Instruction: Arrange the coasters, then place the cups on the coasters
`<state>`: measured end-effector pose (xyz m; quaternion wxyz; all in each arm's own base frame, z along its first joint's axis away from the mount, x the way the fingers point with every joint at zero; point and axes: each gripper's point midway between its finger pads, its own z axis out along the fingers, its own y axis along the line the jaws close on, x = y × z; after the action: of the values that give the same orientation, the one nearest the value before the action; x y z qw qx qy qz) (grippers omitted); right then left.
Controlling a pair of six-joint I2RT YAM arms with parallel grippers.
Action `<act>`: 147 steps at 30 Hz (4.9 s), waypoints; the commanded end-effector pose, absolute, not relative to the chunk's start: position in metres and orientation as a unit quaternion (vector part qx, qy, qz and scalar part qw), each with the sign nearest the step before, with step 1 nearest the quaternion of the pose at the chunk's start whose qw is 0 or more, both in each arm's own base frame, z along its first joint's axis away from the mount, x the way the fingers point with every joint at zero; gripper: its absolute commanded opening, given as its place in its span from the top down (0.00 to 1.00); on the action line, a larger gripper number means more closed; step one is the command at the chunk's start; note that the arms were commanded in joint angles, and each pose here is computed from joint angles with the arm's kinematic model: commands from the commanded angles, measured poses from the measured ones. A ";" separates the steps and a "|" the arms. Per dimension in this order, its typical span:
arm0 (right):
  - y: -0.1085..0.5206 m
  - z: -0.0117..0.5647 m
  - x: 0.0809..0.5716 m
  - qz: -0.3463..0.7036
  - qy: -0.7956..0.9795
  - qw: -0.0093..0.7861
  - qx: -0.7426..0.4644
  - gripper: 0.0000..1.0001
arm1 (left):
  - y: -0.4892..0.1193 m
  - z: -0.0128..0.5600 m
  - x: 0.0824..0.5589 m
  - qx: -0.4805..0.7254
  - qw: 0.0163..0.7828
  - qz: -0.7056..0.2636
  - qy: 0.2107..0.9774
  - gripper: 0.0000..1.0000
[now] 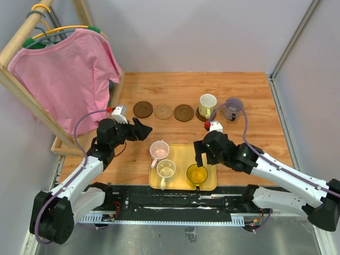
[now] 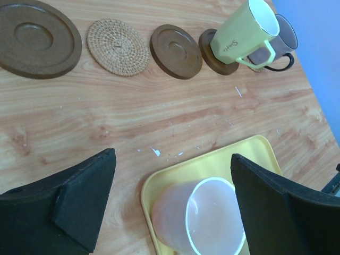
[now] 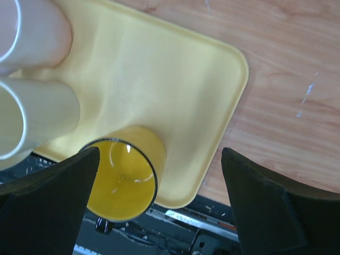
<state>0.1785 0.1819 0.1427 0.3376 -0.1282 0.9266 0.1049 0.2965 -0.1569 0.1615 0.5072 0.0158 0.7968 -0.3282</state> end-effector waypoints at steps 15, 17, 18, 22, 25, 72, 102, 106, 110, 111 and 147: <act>0.193 0.113 0.090 0.097 0.928 0.302 -0.196 0.02 | -0.163 0.166 0.264 0.023 0.507 -0.347 0.789 0.07; 0.194 0.108 0.085 0.090 0.931 0.294 -0.199 0.02 | -0.164 0.166 0.263 0.025 0.507 -0.348 0.788 0.07; 0.194 0.106 0.083 0.085 0.932 0.289 -0.199 0.02 | -0.164 0.165 0.262 0.025 0.506 -0.349 0.788 0.07; 0.193 0.094 0.076 0.060 0.938 0.274 -0.204 0.02 | -0.165 0.162 0.259 0.027 0.503 -0.350 0.790 0.06; 0.191 0.085 0.074 0.033 0.942 0.263 -0.208 0.02 | -0.165 0.160 0.258 0.027 0.501 -0.353 0.789 0.06; 0.189 0.052 0.069 0.008 0.948 0.244 -0.202 0.99 | -0.167 0.148 0.250 0.019 0.493 -0.365 0.790 0.04; 0.271 0.163 0.270 0.014 0.898 0.418 -0.138 0.99 | -0.159 0.154 0.266 0.030 0.519 -0.326 0.789 0.03; 0.276 0.159 0.302 0.013 0.902 0.409 -0.134 0.99 | -0.155 0.154 0.269 0.026 0.526 -0.313 0.790 0.03; 0.277 0.158 0.333 0.009 0.905 0.407 -0.125 0.99 | -0.151 0.151 0.272 0.024 0.524 -0.300 0.797 0.03; 0.277 0.156 0.340 0.007 0.905 0.406 -0.122 0.99 | -0.151 0.149 0.272 0.023 0.523 -0.297 0.799 0.03; 0.271 0.085 0.432 0.015 0.941 0.337 -0.022 0.99 | -0.158 0.133 0.273 0.027 0.497 -0.305 0.812 0.03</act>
<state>0.4084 0.2627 0.0625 0.2994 -0.0575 0.9523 -0.0114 0.2670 -0.1515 0.1132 0.4739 0.0118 0.8296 -0.2950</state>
